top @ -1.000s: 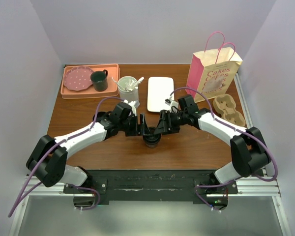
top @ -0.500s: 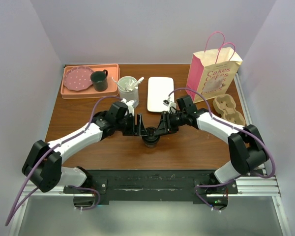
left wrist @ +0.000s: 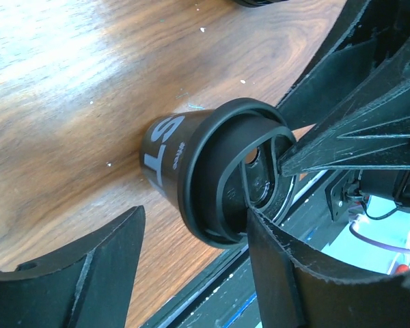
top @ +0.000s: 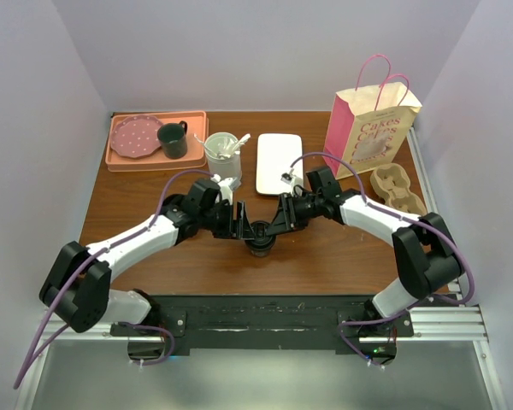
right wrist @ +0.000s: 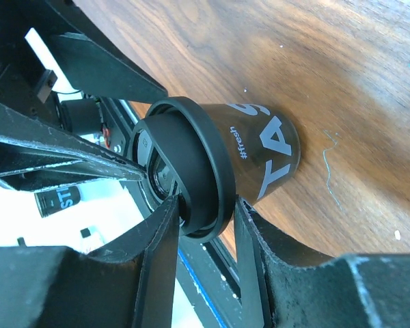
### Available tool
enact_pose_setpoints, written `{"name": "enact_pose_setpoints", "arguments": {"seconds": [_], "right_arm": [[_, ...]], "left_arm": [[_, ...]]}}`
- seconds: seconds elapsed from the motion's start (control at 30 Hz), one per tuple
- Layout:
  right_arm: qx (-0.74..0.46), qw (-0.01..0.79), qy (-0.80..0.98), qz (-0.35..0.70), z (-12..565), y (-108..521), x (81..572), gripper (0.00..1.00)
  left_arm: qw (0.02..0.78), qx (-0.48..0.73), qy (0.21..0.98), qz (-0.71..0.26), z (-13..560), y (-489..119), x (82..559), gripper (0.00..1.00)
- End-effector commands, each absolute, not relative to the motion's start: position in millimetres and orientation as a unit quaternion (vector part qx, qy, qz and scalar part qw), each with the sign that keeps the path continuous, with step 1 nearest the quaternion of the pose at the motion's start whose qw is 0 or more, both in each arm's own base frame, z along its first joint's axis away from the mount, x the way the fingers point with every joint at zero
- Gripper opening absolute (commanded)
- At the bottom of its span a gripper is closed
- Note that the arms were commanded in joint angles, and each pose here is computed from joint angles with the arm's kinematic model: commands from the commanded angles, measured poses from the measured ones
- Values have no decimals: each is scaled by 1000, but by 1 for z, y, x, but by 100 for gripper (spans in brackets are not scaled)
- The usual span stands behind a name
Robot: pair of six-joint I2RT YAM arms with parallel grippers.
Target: Pack the takeout coffee
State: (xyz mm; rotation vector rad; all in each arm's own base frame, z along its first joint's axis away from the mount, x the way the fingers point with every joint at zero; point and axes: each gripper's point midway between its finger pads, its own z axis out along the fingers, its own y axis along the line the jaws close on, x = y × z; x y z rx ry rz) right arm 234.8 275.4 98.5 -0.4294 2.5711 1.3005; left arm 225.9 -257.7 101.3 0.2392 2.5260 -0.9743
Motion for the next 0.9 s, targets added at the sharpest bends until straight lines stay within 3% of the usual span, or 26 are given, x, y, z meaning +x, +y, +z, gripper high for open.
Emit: {"name": "enact_pose_setpoints", "arguments": {"seconds": [0.0, 0.57, 0.87], "right_arm": [[-136, 81, 918, 365, 34, 249, 219, 32], [-96, 31, 942, 320, -28, 220, 193, 27], [-120, 62, 929, 344, 12, 237, 218, 26]], "left_arm": [[208, 89, 907, -355, 93, -259, 228, 64], [147, 22, 959, -242, 23, -214, 205, 59], [161, 15, 955, -247, 34, -217, 212, 59]]}}
